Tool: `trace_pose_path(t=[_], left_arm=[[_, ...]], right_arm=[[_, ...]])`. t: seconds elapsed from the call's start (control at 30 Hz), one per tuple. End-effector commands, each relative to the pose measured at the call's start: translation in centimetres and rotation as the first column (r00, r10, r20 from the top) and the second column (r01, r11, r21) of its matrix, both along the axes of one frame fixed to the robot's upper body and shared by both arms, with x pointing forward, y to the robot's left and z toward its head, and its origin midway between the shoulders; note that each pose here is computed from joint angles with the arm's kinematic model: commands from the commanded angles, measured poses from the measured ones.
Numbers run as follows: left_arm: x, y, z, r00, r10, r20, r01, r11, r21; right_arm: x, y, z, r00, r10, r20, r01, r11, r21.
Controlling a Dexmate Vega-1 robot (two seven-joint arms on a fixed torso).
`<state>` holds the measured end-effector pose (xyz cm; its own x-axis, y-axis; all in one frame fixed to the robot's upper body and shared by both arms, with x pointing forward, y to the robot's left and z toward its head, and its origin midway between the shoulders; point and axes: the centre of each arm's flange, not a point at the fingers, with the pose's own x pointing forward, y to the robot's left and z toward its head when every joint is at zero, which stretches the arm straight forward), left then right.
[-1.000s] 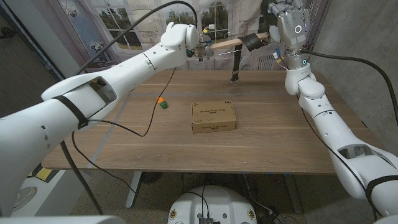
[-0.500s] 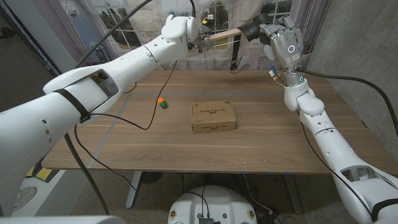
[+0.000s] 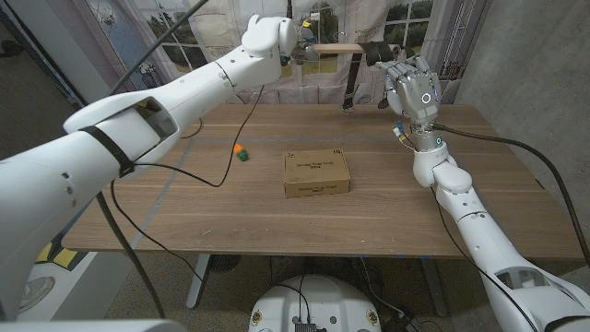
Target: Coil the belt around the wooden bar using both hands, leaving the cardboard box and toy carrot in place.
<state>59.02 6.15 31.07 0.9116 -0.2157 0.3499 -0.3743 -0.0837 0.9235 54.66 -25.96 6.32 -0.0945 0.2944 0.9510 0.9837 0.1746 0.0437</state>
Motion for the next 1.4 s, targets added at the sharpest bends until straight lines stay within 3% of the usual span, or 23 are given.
trace_pose_path(t=[0.03, 0.17, 0.43, 0.7, 1.03, 1.13, 1.23, 1.4], left_arm=[[-1.3, -0.6, 0.0, 0.995, -0.024, 0.097, 0.022, 0.999, 0.024], [-1.8, -0.8, -0.3, 0.992, -0.043, 0.120, 0.041, 0.999, 0.024], [-3.9, -0.9, -1.3, 0.982, -0.083, 0.168, 0.080, 0.996, 0.024], [-6.1, -1.1, -2.6, 0.986, -0.089, 0.141, 0.085, 0.996, 0.031], [-9.0, -0.4, -5.3, 0.989, -0.088, 0.115, 0.086, 0.996, 0.020], [-9.6, 0.0, -6.2, 0.991, -0.088, 0.102, 0.088, 0.996, 0.007], [-10.1, 0.4, -7.1, 0.992, -0.087, 0.093, 0.088, 0.996, -0.006], [-10.6, 1.3, -9.0, 0.993, -0.093, 0.068, 0.095, 0.995, -0.037]], right_arm=[[1.2, -1.9, -3.3, 0.997, 0.002, -0.081, 0.012, 0.985, 0.170], [0.2, -3.1, -3.1, 0.996, 0.039, -0.077, -0.021, 0.974, 0.225], [-1.8, -4.8, -3.4, 0.997, 0.024, -0.077, -0.003, 0.963, 0.268], [-3.3, -6.2, -3.1, 0.996, 0.063, -0.057, -0.043, 0.952, 0.304], [-5.6, -7.3, -2.5, 0.982, 0.176, -0.067, -0.143, 0.929, 0.341], [-6.4, -7.5, -2.4, 0.970, 0.231, -0.078, -0.192, 0.922, 0.336], [-7.0, -7.8, -2.3, 0.945, 0.313, -0.094, -0.264, 0.901, 0.345], [-7.5, -8.6, -1.8, 0.868, 0.468, -0.163, -0.387, 0.845, 0.368]])
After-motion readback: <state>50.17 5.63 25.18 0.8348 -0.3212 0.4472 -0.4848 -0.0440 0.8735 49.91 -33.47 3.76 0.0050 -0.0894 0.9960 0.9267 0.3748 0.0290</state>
